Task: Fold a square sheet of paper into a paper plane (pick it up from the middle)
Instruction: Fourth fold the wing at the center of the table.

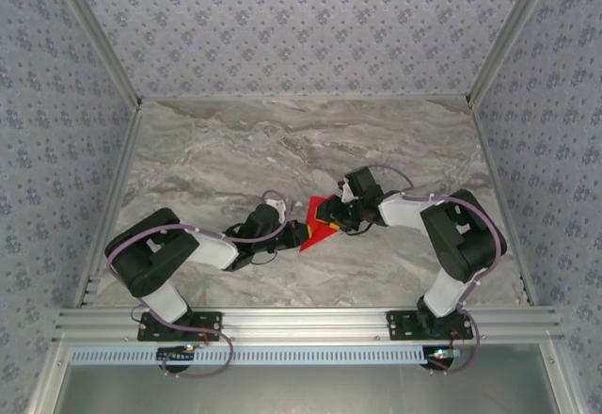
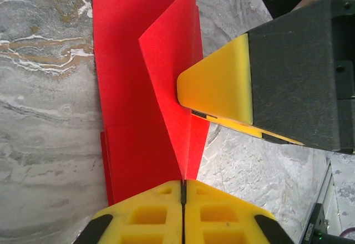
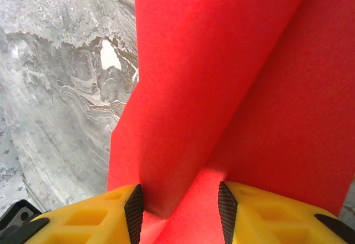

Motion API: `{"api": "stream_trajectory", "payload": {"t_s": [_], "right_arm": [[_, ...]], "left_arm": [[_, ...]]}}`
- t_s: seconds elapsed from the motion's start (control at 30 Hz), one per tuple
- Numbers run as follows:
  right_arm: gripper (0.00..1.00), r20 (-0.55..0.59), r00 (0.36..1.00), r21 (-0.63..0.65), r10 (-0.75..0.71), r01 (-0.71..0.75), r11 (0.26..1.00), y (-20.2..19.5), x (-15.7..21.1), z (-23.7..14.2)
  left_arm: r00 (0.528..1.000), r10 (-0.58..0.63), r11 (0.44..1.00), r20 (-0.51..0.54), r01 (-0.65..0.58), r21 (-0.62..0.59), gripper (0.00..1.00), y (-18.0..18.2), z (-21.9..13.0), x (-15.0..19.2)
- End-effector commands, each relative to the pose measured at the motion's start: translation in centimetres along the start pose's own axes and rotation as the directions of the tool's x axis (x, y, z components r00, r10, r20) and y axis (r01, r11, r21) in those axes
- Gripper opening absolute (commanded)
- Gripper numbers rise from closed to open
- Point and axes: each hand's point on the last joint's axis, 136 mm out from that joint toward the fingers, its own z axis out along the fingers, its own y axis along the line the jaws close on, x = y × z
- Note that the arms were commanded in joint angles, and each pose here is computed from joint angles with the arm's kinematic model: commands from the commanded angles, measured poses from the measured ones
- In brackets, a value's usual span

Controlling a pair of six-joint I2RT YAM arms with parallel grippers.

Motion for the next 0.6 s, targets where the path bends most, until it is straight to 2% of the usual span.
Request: {"api": "stream_trajectory", "payload": {"t_s": [0.0, 0.17, 0.27, 0.4, 0.57], "right_arm": [[0.44, -0.012, 1.000, 0.062, -0.019, 0.019, 0.998, -0.8, 0.2, 0.5], [0.45, -0.026, 0.999, 0.134, -0.022, 0.025, 0.991, -1.9, 0.7, 0.8], [0.46, -0.033, 0.999, 0.188, -0.021, 0.027, 0.982, -2.8, 0.9, 0.8], [0.47, -0.041, 0.999, 0.243, -0.012, 0.022, 0.970, -3.7, 1.1, 0.8], [0.50, -0.039, 0.999, 0.297, 0.012, 0.001, 0.955, -4.5, 1.2, 1.0]], "left_arm": [[1.000, -0.021, 1.000, -0.011, 0.020, -0.010, 0.15, 0.2, -0.1, -0.3], [0.999, -0.030, 0.997, -0.031, 0.028, -0.067, 0.36, 0.6, -1.0, -0.7], [0.999, -0.030, 0.994, -0.014, 0.029, -0.110, 0.44, 0.8, -1.8, -1.4], [1.000, -0.024, 0.994, 0.007, 0.025, -0.106, 0.44, 0.3, -2.5, -2.3], [1.000, -0.014, 0.999, -0.019, 0.013, -0.034, 0.39, -1.4, -2.1, -2.4]]}}
